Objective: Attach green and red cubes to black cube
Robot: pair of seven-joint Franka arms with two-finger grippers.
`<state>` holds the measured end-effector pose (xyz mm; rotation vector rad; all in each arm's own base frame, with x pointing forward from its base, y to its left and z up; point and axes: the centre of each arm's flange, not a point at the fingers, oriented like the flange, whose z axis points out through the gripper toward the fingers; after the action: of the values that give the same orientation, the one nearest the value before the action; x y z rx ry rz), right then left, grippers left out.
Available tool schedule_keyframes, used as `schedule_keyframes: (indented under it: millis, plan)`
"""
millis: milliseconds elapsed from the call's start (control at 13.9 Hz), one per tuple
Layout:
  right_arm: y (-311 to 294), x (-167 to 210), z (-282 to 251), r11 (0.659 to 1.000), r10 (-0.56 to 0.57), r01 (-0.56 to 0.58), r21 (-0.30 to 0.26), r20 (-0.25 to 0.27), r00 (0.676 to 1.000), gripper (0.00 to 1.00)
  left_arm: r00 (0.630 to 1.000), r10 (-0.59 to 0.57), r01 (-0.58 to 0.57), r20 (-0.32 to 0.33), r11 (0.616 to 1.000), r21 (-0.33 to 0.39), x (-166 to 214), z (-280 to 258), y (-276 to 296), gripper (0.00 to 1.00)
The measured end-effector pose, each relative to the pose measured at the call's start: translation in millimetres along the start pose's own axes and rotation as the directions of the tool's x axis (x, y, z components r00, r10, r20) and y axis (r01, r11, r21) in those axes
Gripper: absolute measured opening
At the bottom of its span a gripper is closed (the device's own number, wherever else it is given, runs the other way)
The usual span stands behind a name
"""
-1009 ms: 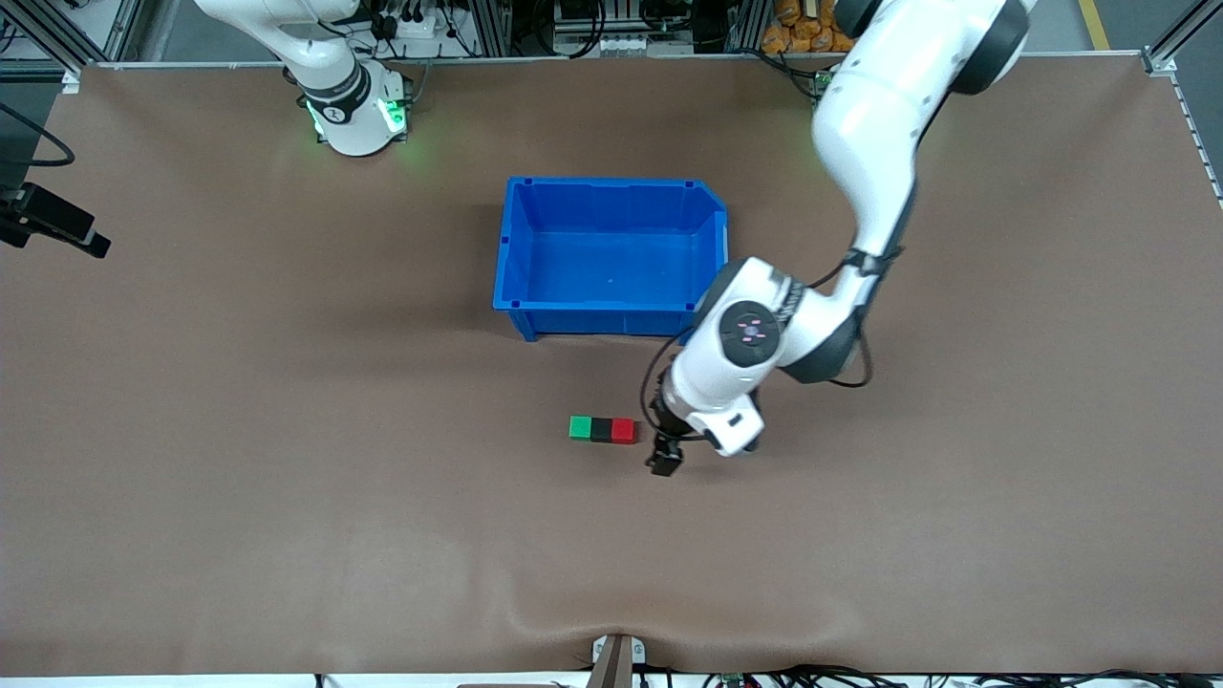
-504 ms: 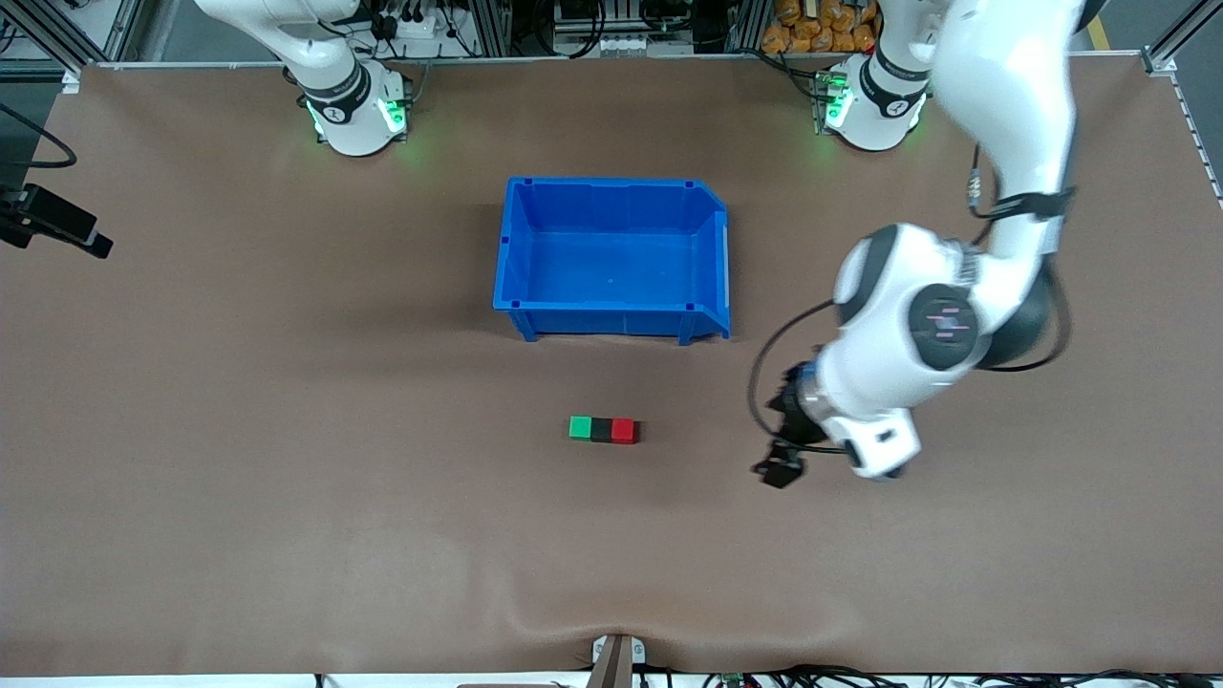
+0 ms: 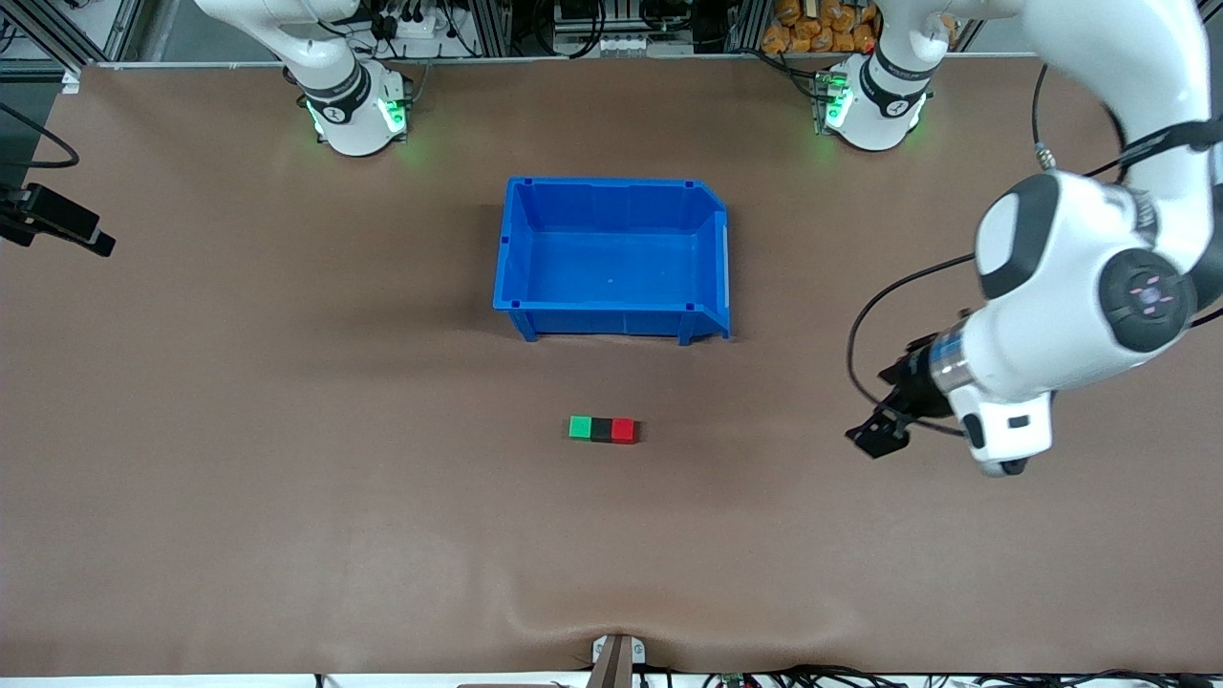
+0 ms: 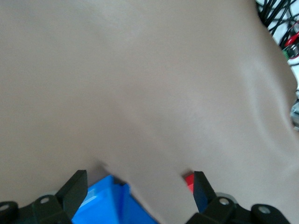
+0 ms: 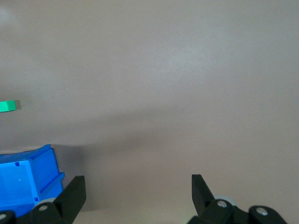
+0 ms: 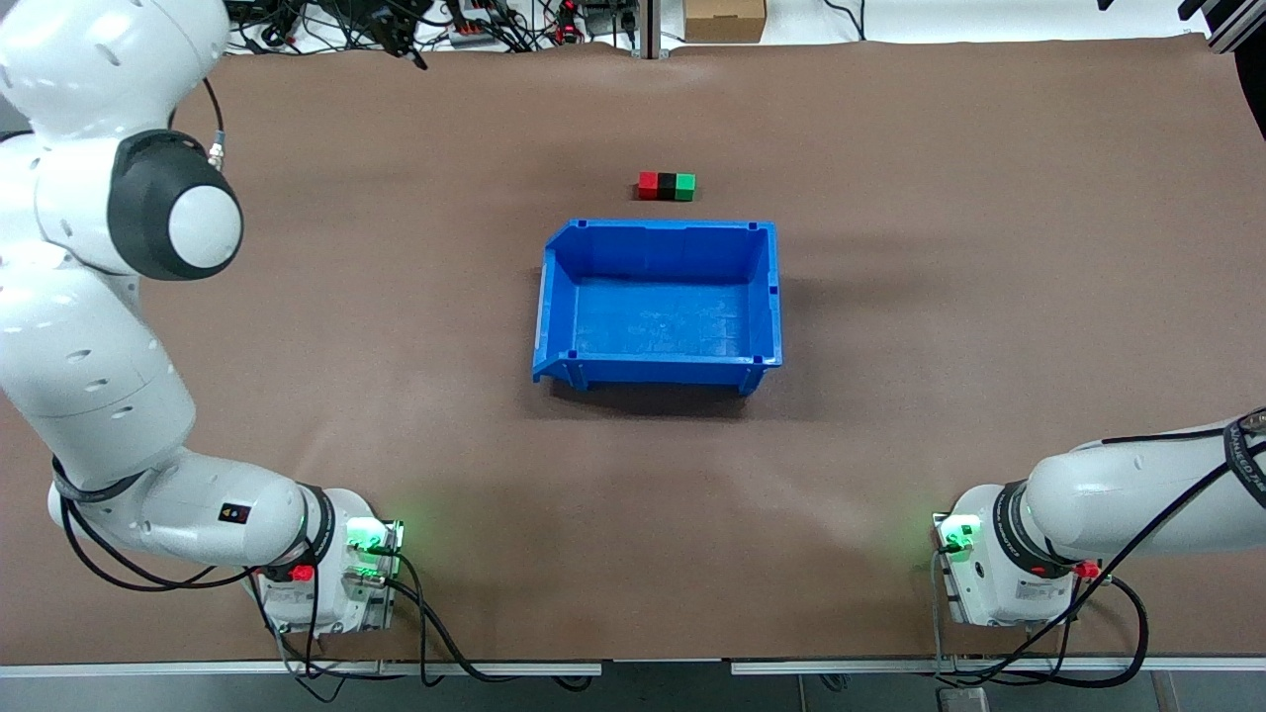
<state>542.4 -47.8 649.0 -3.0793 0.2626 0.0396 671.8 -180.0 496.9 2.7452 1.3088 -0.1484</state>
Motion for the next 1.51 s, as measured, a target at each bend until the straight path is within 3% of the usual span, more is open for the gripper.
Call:
schedule_keyframes:
  millis: [648, 865, 1081, 1513]
  plan:
    - [0, 0, 0, 1.0, 0.001, -0.001, 0.0, 0.0, 1.0, 1.0, 0.967, 0.252, -0.247, -0.024, 0.961, 0.124, 2, -41, -61, 1.0]
    - [0, -1, 0, 1.0, 0.0, 0.0, 0.0, 0.006, 1.0, 1.0, 0.955, 0.297, -0.293, -0.01, 0.946, 0.134, 11, -56, -83, 1.0]
    - [1, -5, 4, 1.0, 0.001, -0.001, -0.004, 0.047, 0.999, 1.0, 0.941, 0.339, -0.335, -0.004, 0.932, 0.136, 14, -67, -96, 1.0]
    - [1, -5, 4, 1.0, 0.001, -0.001, -0.004, 0.048, 0.999, 1.0, 0.889, 0.458, -0.455, 0.014, 0.881, 0.13, 49, -88, -130, 1.0]
